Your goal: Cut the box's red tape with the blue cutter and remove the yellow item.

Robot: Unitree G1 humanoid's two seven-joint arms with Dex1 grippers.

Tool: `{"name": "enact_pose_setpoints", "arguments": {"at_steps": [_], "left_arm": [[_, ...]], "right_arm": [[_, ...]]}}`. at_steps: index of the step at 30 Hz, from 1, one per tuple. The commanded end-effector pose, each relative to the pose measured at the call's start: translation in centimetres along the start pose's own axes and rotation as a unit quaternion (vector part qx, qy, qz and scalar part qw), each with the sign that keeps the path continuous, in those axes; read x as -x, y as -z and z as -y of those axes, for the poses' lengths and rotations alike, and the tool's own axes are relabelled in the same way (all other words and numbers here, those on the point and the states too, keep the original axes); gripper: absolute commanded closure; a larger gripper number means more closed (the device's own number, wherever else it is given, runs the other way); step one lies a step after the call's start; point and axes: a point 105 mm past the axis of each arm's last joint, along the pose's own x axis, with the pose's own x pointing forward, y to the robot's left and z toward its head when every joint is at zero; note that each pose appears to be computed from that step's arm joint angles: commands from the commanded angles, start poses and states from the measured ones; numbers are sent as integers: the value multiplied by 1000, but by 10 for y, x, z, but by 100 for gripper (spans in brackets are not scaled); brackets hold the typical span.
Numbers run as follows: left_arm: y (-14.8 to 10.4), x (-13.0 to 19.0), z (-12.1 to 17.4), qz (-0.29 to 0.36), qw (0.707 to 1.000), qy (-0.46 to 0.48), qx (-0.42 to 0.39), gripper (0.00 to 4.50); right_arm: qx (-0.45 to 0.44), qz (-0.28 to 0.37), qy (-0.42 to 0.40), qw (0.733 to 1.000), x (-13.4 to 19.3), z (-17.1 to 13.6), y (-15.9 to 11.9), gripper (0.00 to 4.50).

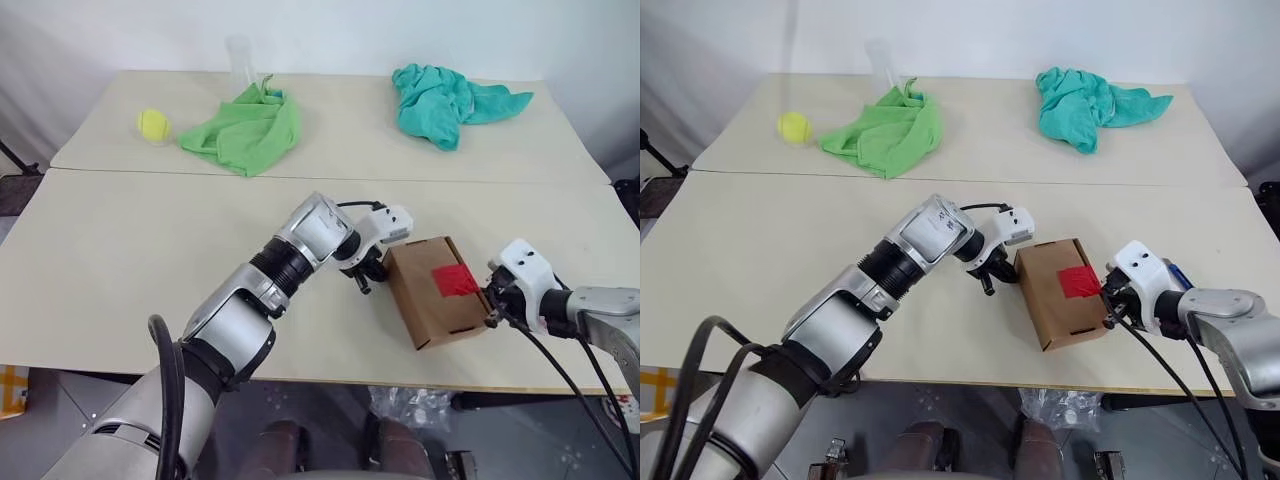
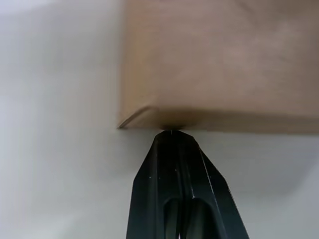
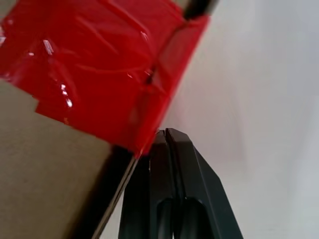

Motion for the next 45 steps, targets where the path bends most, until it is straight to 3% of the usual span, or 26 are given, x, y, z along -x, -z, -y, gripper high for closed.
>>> {"name": "enact_pose_setpoints", "arguments": {"at_steps": [1,11,18,24,27,31,38,45], "left_arm": [[-16,10,-7,21,999,-18,-16,450],[-15,17,-24,24,999,-46,-15,450],[-10,25,-34,19,998,-59,-17,450],[-37,58,-48,98,991,-83,-41,450],[-57,68,-34,147,986,-38,-67,450],[-77,72,1,189,974,59,-107,450],[-61,38,18,143,979,88,-115,450],[-47,20,19,107,984,77,-120,450]], "right_arm": [[10,30,1,1000,5,-8,-16,446],[-2,32,23,999,-6,-2,-18,446],[5,13,70,997,6,15,-14,446],[20,44,135,990,39,38,-28,446],[-19,62,113,991,49,34,-37,390],[-49,84,100,990,56,27,-54,255],[-89,72,71,991,48,4,-56,12],[-111,40,74,990,41,-4,-41,5]]}}
